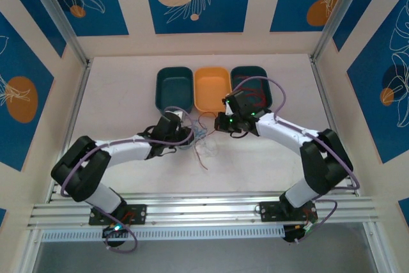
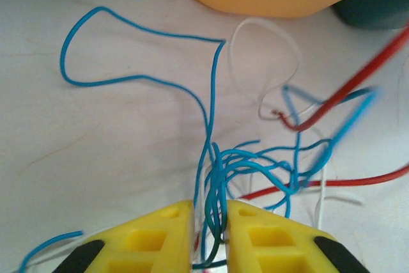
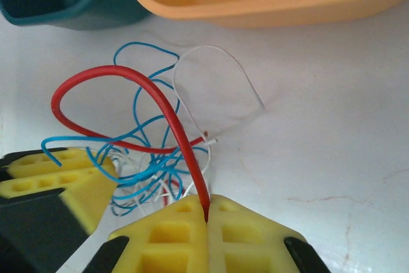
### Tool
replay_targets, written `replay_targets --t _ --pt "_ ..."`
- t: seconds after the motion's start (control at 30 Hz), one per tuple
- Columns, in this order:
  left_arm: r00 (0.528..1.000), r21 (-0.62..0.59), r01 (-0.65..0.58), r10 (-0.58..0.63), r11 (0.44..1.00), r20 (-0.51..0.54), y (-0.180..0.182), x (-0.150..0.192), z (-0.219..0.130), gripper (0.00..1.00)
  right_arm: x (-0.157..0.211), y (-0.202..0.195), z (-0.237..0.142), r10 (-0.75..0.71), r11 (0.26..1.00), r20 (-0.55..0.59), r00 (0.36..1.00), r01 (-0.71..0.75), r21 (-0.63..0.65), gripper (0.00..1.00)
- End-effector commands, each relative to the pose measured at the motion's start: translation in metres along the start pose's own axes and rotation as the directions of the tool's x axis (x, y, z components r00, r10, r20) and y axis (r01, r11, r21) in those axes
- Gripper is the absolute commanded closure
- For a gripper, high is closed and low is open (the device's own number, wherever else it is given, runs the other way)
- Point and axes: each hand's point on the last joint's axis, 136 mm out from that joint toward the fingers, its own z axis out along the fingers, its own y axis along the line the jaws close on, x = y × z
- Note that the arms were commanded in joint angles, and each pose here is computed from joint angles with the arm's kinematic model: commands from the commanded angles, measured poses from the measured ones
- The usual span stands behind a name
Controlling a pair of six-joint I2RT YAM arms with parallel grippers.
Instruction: Untangle the cables
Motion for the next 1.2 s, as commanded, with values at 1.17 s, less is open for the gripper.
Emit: replay_targets --t 1.17 --pt "0.997 -0.133 0.080 -0.077 0.988 0.024 0.044 0.020 -0.023 0.83 -0.057 0.025 -0.180 -0.135 0.989 0.422 0.896 0.094 0.117 1.00"
